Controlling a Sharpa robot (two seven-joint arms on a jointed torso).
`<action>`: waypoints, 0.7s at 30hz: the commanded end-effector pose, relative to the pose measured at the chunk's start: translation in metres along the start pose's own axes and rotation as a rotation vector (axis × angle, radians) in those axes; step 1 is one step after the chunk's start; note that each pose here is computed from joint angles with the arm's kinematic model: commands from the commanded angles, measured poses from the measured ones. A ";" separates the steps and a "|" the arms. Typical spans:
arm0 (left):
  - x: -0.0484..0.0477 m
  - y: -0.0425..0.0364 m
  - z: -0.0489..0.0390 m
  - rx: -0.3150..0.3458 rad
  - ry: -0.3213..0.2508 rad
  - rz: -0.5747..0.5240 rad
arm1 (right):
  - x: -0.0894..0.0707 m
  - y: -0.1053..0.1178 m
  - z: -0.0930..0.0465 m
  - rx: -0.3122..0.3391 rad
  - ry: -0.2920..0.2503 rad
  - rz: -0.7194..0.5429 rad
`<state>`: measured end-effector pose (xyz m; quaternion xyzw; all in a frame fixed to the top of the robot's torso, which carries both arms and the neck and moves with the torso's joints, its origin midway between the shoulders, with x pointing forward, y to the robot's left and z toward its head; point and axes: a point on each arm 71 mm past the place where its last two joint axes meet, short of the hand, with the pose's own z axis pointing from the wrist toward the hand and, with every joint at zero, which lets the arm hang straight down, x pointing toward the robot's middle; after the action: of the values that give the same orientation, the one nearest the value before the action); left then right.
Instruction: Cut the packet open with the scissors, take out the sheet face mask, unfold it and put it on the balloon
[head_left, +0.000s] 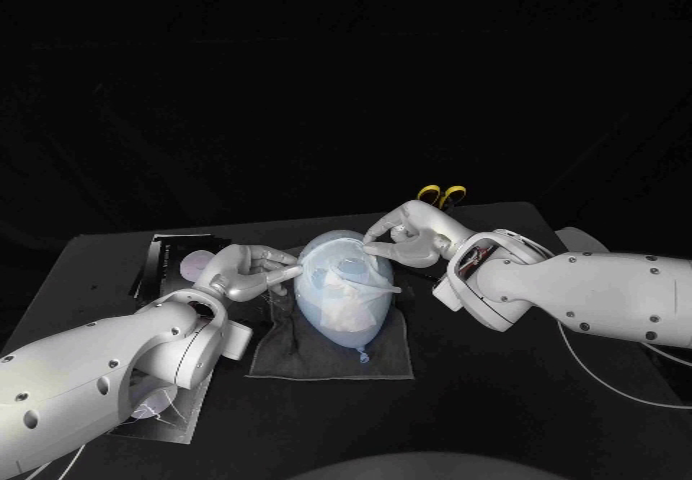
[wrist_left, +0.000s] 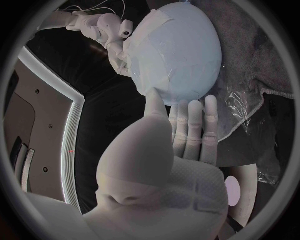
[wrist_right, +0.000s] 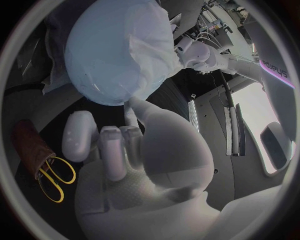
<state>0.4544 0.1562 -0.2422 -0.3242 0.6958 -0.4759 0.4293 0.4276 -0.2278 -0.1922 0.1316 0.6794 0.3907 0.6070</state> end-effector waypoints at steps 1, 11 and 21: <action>0.0030 -0.0026 0.0002 0.010 0.020 -0.001 | 0.001 0.000 0.000 -0.004 -0.016 -0.027; 0.0030 -0.0025 -0.0001 0.009 0.022 -0.001 | -0.003 0.001 -0.001 0.009 -0.084 0.000; 0.0028 -0.0025 -0.0002 0.009 0.022 -0.001 | -0.004 0.005 -0.003 0.016 -0.139 0.044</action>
<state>0.4538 0.1558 -0.2421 -0.3238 0.6968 -0.4763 0.4275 0.4242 -0.2269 -0.1870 0.1638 0.6468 0.3885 0.6355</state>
